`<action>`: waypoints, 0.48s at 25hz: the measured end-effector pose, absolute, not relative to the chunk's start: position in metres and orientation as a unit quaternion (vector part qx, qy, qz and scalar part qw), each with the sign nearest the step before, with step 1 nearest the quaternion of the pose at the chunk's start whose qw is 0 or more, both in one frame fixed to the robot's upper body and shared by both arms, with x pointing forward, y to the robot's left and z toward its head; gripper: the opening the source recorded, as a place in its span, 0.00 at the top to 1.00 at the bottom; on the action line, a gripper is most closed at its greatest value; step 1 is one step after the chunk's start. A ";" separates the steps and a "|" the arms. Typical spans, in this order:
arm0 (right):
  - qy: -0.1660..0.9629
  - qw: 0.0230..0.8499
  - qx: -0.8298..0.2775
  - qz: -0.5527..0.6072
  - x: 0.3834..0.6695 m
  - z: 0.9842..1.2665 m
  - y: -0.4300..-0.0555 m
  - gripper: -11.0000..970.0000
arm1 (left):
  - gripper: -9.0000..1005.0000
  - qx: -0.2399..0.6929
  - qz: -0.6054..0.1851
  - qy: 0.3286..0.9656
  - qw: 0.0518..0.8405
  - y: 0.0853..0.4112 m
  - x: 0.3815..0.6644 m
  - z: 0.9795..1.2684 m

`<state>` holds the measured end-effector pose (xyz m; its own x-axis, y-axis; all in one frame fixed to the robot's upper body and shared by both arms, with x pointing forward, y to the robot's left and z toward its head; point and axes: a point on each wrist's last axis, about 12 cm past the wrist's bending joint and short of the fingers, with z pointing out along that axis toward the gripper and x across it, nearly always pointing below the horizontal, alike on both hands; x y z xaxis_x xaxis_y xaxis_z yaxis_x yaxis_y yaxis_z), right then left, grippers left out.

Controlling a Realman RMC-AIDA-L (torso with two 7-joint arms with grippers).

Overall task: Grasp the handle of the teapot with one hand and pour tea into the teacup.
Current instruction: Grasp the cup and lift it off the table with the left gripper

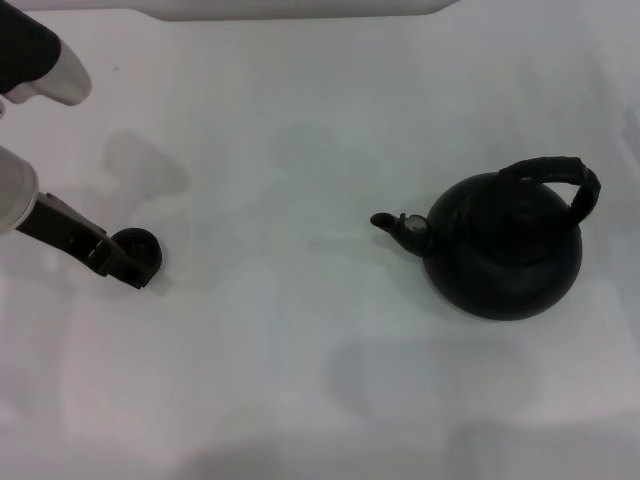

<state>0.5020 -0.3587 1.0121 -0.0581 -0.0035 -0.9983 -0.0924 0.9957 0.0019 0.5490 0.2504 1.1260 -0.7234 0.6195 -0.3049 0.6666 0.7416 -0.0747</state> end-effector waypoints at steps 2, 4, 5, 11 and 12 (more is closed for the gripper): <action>0.727 0.686 -0.033 0.033 0.502 1.012 -0.359 0.13 | 0.13 0.347 -0.088 0.925 0.131 0.251 0.549 1.125; 0.727 0.686 -0.033 0.033 0.502 1.012 -0.358 0.13 | 0.14 0.347 -0.087 0.925 0.132 0.252 0.549 1.124; 0.727 0.686 -0.033 0.033 0.503 1.012 -0.358 0.13 | 0.14 0.347 -0.086 0.924 0.133 0.252 0.549 1.123; 0.727 0.686 -0.033 0.033 0.503 1.012 -0.358 0.13 | 0.16 0.345 -0.087 0.926 0.127 0.252 0.549 1.116; 0.727 0.686 -0.033 0.033 0.503 1.012 -0.358 0.13 | 0.17 0.344 -0.087 0.926 0.127 0.252 0.549 1.115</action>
<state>0.5031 -0.3582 1.0125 -0.0580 -0.0020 -0.9983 -0.0938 0.9956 0.0034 0.5491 0.2520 1.1149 -0.7306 0.6159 -0.2947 0.6600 0.7476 -0.0740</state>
